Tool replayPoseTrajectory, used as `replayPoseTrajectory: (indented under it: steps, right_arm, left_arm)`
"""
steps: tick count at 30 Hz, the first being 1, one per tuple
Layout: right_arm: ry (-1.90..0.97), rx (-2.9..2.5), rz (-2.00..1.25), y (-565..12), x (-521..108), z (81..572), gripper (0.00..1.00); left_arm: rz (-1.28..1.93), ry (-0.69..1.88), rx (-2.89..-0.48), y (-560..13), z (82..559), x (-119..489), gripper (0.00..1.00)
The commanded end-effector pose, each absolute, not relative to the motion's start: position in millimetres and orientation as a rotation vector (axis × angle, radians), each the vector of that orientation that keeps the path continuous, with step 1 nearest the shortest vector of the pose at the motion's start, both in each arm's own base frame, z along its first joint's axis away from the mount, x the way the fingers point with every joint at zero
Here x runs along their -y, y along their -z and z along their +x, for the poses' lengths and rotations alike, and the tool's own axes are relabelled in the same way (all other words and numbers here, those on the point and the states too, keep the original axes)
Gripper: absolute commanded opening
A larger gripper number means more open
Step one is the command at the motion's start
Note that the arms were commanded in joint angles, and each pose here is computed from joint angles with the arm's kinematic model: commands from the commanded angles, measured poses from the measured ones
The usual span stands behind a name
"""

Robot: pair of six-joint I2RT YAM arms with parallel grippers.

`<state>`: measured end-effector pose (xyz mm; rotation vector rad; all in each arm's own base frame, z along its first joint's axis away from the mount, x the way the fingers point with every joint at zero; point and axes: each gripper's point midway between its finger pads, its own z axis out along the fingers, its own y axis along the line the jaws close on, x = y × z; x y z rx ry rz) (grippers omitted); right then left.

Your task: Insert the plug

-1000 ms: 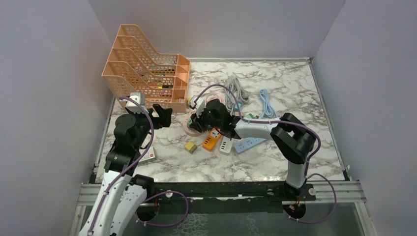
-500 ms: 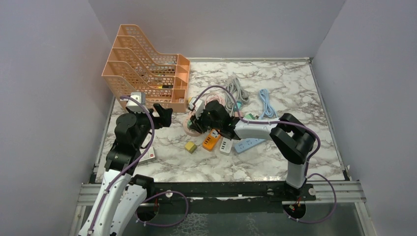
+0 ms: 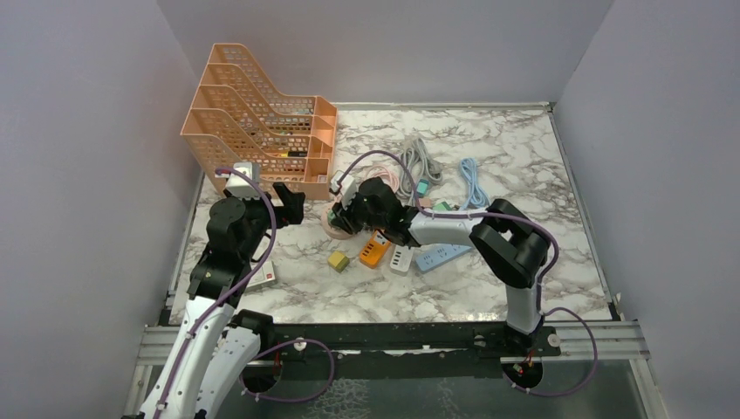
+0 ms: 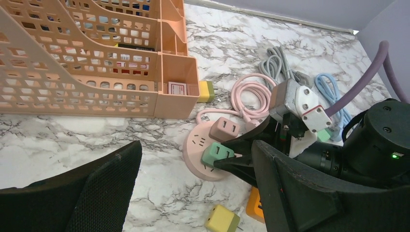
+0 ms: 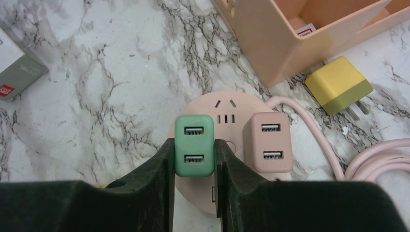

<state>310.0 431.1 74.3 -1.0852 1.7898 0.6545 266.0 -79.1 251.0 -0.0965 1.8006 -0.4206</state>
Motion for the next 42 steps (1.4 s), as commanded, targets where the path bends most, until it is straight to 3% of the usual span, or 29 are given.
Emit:
replayPoseTrajectory:
  steps: [1,8,16,22,29,31,36,42]
  right_arm:
    - [-0.407,-2.241,-1.261,60,-363,260,0.01]
    - [-0.338,-2.395,-1.259,99,-347,233,0.01]
    - [-0.036,-2.511,-1.226,120,-314,221,0.01]
    - [-0.133,-2.535,-1.169,106,-330,219,0.01]
    - [-0.497,-2.373,-0.942,-16,-426,253,0.31]
    - [-0.511,-2.320,-0.894,-53,-441,268,0.35]
    - [-0.506,-2.200,-0.888,-126,-448,284,0.57]
    - [-0.576,-2.220,-0.931,-130,-421,252,0.63]
  left_arm:
    - [-0.113,0.399,-1.775,-258,266,74,0.86]
    - [-0.120,0.403,-1.768,-259,264,74,0.86]
    - [-0.154,0.377,-1.784,-258,266,68,0.86]
    - [-0.185,0.360,-1.774,-269,266,63,0.86]
    - [-0.204,0.367,-1.821,-269,264,64,0.87]
    - [-0.214,0.363,-1.838,-269,263,64,0.87]
    - [-0.226,0.371,-1.871,-274,259,65,0.87]
    - [-0.258,0.409,-1.909,-274,254,69,0.87]
